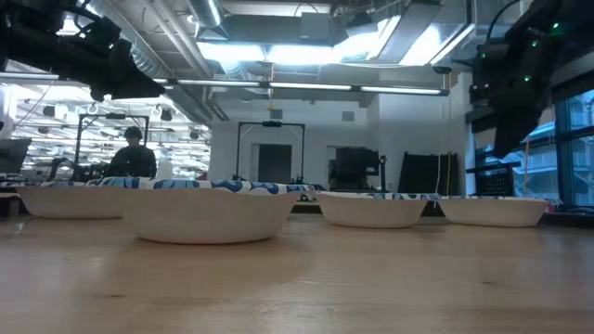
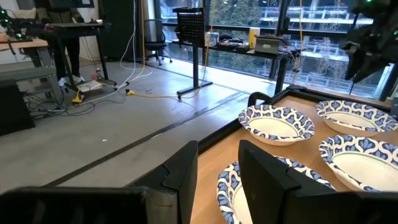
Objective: Nest bowls inside each other
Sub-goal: Stack the right bowl on the top bowl
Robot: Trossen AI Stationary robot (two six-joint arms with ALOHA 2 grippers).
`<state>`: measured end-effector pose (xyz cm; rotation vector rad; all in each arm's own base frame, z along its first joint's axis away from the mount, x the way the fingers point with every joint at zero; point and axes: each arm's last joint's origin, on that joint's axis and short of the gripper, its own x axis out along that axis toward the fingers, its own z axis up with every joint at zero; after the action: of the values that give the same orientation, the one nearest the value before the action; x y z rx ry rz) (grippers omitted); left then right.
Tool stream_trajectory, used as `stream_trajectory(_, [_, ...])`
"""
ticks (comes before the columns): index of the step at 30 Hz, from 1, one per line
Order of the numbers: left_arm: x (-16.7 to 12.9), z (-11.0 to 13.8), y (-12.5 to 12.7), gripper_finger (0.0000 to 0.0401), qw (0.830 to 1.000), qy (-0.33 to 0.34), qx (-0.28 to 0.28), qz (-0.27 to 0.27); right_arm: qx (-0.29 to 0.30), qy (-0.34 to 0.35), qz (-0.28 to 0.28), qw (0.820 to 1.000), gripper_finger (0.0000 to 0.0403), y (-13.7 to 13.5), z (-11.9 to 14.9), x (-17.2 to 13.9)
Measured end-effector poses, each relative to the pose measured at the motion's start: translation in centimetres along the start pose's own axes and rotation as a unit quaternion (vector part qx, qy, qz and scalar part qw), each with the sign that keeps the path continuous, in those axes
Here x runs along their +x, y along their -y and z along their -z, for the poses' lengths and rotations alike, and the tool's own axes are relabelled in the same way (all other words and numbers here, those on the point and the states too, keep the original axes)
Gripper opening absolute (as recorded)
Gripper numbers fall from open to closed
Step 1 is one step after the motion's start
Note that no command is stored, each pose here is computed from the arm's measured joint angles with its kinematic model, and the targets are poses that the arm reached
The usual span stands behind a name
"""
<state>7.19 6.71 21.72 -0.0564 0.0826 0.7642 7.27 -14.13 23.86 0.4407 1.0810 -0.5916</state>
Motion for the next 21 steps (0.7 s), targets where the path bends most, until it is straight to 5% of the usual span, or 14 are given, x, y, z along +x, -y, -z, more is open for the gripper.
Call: stream_trajectory(21, [0.0,0.0,0.0,0.0111,1.000,0.000,-0.027,0.000,0.025,-0.027,-0.039,0.999,0.0136,0.7,-0.3,1.4])
